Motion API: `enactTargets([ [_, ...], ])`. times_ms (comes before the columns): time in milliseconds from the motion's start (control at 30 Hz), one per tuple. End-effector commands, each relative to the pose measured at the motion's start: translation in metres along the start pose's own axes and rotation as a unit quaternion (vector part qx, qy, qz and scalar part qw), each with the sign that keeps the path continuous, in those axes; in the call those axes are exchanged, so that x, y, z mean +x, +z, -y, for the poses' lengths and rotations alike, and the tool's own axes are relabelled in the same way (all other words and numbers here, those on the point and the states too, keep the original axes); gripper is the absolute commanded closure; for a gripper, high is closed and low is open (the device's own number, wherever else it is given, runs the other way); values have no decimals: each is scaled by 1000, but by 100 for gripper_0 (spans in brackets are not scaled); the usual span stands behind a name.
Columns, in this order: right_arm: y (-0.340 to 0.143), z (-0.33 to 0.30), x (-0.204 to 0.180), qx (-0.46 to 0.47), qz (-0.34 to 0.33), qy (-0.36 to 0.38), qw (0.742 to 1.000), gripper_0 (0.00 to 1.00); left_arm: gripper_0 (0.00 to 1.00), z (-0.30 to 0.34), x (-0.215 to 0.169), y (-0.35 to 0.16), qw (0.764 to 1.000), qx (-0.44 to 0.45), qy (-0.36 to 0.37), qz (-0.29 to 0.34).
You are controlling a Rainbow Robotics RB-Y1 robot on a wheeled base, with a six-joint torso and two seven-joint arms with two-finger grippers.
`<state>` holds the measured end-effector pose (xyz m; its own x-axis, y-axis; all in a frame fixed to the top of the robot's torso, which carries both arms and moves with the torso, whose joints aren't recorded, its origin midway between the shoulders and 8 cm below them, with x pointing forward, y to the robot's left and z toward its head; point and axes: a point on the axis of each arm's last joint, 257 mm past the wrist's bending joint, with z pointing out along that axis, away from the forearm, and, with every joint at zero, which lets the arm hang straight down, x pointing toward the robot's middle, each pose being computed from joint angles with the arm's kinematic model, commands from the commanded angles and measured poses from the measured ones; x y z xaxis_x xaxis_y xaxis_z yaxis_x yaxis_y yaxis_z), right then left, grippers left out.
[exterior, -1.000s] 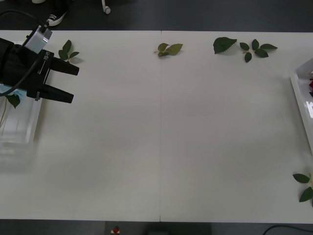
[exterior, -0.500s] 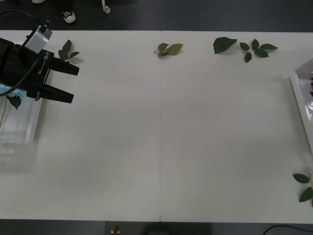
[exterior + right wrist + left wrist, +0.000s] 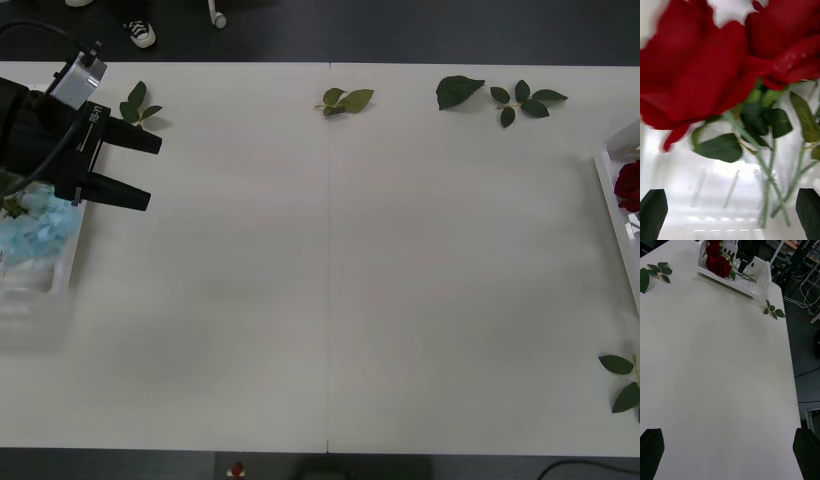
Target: Put the red flowers into the right box and the blue flowers into the left box
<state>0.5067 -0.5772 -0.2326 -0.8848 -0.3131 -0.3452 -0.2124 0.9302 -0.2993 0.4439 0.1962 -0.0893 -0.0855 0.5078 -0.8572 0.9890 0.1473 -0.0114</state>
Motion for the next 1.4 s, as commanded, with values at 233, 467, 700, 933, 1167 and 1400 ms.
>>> enactTargets([
  [233,-82,-42,-45,-168,110,-63,978,0,0,-8,-15,-22,1000,-24,10,-5],
  [467,-137,-126,-79,-283,188,-160,927,0,0,-8,-15,-22,1000,-24,10,-5],
  [700,-202,-233,-115,-385,262,-228,855,0,0,-8,-15,-22,1000,-24,10,-5],
  [933,-253,-321,-137,-442,325,-278,789,0,0,-8,-15,-22,1000,-24,10,-5],
  [1167,-281,-390,-151,-479,365,-318,733,0,0,-8,-15,-22,1000,-24,10,-5],
  [1400,-290,-427,-159,-483,378,-359,704,0,0,-8,-15,-22,1000,-24,10,-5],
])
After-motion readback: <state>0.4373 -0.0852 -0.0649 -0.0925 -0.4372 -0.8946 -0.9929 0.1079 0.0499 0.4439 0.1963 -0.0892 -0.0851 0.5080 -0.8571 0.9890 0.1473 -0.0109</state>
